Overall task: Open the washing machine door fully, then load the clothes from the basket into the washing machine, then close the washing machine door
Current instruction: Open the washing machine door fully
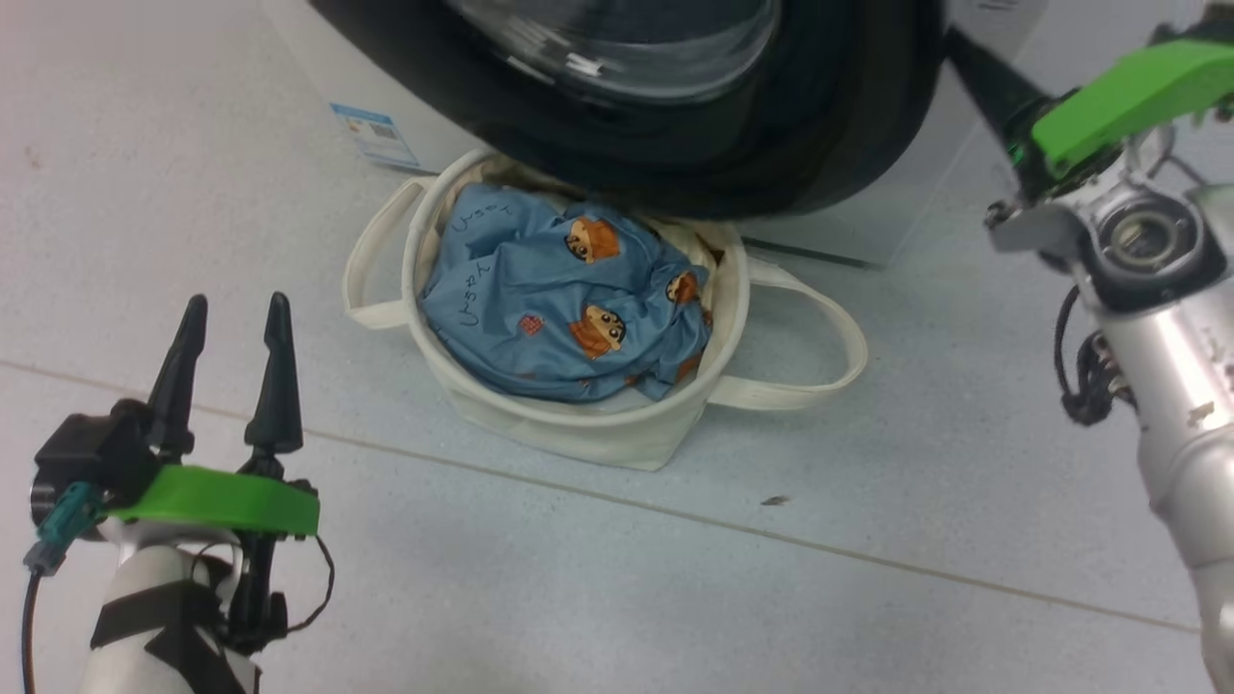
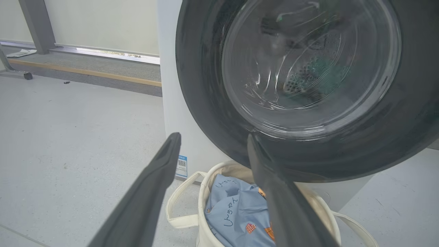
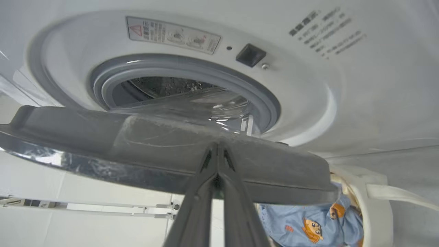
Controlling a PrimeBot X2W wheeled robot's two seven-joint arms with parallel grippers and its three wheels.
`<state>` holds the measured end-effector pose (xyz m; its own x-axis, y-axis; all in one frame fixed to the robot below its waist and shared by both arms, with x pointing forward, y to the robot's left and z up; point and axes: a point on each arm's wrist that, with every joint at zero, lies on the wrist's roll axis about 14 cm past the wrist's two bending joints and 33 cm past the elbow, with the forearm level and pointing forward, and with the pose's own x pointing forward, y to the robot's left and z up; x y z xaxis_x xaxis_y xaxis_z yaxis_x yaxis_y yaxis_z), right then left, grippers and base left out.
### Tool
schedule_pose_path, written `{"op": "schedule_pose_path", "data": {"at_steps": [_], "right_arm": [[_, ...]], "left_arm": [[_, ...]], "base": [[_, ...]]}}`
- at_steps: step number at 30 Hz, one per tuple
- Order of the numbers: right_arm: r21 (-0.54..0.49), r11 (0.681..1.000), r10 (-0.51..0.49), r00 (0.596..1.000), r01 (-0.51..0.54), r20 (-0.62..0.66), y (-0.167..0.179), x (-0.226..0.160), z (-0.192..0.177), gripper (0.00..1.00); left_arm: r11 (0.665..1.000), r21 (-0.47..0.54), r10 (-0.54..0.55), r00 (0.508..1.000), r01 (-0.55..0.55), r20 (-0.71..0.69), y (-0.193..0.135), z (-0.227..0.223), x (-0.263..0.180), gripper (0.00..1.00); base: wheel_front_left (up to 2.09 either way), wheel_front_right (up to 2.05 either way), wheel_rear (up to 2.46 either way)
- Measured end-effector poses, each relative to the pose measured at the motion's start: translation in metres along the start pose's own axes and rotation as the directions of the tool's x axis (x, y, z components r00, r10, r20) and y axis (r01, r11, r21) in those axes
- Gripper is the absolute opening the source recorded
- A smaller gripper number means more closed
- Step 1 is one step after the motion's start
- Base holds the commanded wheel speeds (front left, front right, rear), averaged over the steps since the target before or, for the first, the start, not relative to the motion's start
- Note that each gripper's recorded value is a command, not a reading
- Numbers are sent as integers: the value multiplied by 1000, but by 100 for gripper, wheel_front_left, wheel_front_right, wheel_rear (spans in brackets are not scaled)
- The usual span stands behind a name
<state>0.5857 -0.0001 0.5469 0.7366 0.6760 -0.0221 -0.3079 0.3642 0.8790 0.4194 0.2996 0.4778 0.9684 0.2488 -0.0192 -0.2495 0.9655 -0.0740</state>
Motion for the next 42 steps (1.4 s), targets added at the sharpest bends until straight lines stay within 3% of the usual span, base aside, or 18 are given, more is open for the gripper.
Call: {"op": "schedule_pose_path", "data": {"at_steps": [5, 10, 16, 22, 29, 35, 42], "right_arm": [[22, 1000, -11, 1000, 11, 9, -2, -18, -7, 0], [-98, 994, -27, 983, 45, 183, -6, -21, 27, 0], [-143, 989, -3, 987, 26, 161, 2, 0, 21, 0], [-164, 987, 12, 998, -2, 58, 13, 18, 3, 0], [-231, 972, 3, 993, -31, -120, 28, 6, -29, 0], [-294, 949, 28, 959, -115, -282, 51, -17, -76, 0], [-300, 918, 114, 896, -261, -429, 92, -34, -132, 0]], "left_arm": [[1000, -1, -14, 1000, 14, 5, -4, 2, -2, 100], [1000, 2, -11, 1000, 11, -3, -3, 0, -4, 100], [1000, 15, 17, 1000, -16, -17, 9, -3, -8, 100], [999, 21, 35, 999, -35, -21, 16, -4, -10, 100], [999, 8, 41, 999, -41, -4, 18, 3, -18, 100], [997, 2, 71, 997, -71, -1, 32, 5, -33, 100], [994, 7, 110, 994, -110, 8, 50, 9, -51, 100]], "base": [[0, 0, 0], [0, 0, 0], [0, 0, 0], [0, 0, 0], [0, 0, 0], [0, 0, 0], [0, 0, 0]]}}
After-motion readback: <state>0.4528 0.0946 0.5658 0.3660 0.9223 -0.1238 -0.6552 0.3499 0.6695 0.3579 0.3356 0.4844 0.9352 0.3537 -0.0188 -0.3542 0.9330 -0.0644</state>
